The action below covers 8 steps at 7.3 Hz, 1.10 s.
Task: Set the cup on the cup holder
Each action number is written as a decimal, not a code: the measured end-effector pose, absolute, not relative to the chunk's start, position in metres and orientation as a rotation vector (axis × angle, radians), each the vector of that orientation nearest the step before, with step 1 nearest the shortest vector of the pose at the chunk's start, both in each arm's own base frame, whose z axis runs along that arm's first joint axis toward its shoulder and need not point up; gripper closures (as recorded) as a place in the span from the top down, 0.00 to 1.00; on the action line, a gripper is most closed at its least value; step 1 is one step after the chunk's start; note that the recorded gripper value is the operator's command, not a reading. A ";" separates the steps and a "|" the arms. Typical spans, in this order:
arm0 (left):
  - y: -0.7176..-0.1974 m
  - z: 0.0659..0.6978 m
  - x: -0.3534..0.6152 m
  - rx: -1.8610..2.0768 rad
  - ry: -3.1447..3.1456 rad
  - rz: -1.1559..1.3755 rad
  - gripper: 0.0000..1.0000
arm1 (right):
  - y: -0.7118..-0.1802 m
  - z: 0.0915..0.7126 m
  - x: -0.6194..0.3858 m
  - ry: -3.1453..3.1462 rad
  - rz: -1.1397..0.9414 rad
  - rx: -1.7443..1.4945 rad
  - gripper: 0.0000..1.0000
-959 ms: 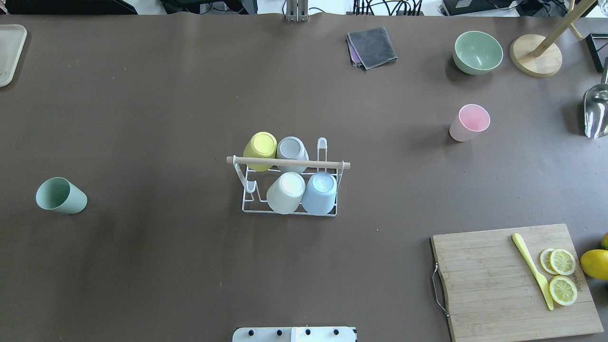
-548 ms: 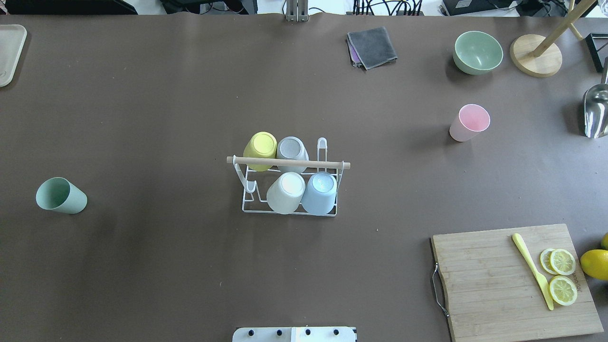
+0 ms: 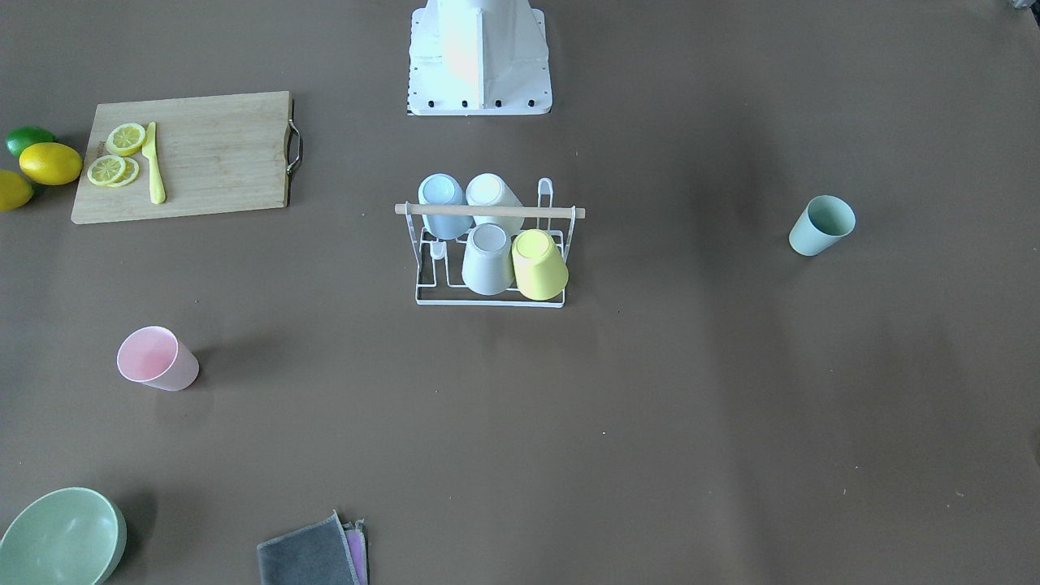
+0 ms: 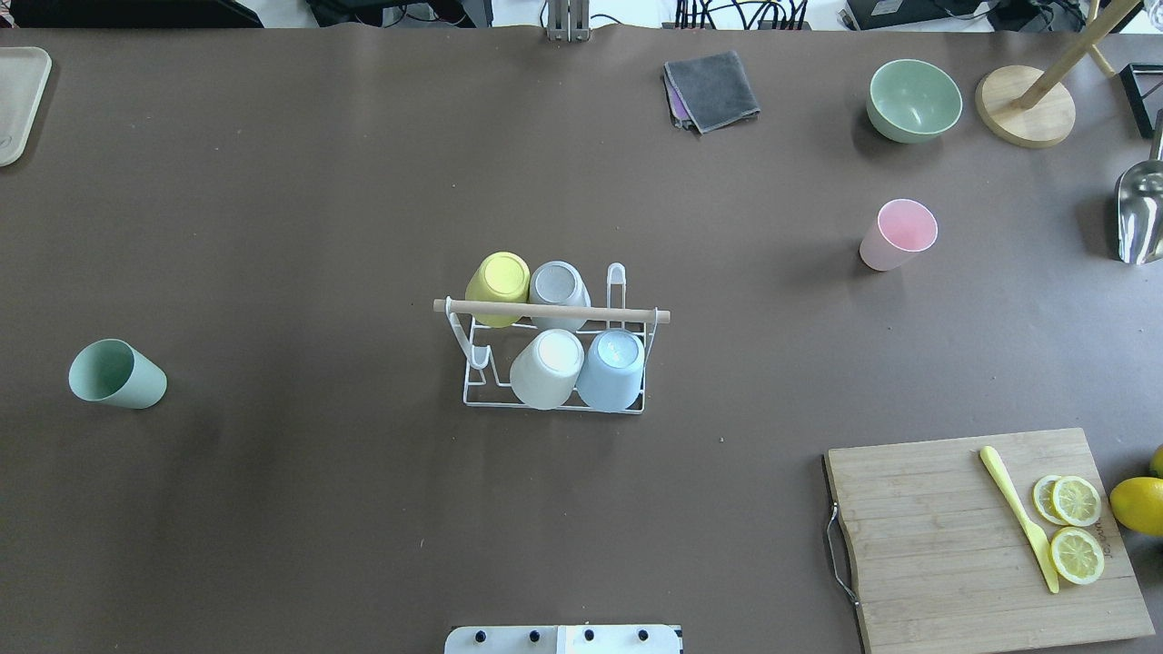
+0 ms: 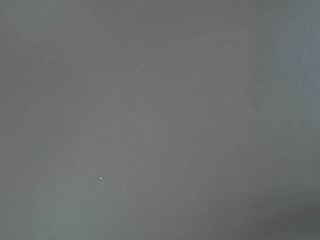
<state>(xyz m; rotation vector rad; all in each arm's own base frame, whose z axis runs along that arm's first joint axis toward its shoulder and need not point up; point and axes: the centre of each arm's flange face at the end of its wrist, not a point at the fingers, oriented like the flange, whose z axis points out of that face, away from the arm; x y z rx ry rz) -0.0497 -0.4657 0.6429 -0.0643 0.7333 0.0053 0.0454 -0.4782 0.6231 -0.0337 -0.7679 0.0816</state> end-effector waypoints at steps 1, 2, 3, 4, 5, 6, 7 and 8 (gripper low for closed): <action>-0.466 0.643 -0.050 -0.064 0.733 0.005 0.98 | -0.480 0.619 0.043 -0.771 0.075 -0.026 1.00; -0.466 0.643 -0.049 -0.064 0.733 0.006 0.98 | -0.481 0.616 0.043 -0.774 0.071 -0.020 1.00; -0.466 0.642 -0.049 -0.064 0.733 0.007 0.98 | -0.483 0.613 0.043 -0.775 0.069 -0.015 1.00; -0.466 0.642 -0.049 -0.064 0.733 0.007 0.98 | -0.485 0.612 0.041 -0.773 0.065 -0.014 1.00; -0.466 0.642 -0.049 -0.063 0.733 0.007 0.98 | -0.489 0.611 0.039 -0.768 0.059 -0.014 1.00; -0.466 0.642 -0.049 -0.063 0.733 0.007 0.98 | -0.497 0.607 0.036 -0.768 0.057 -0.009 1.00; -0.466 0.642 -0.049 -0.064 0.733 0.007 0.98 | -0.507 0.600 0.034 -0.772 0.056 -0.001 1.00; -0.467 0.642 -0.049 -0.063 0.733 0.007 0.98 | -0.517 0.588 0.031 -0.779 0.048 0.012 1.00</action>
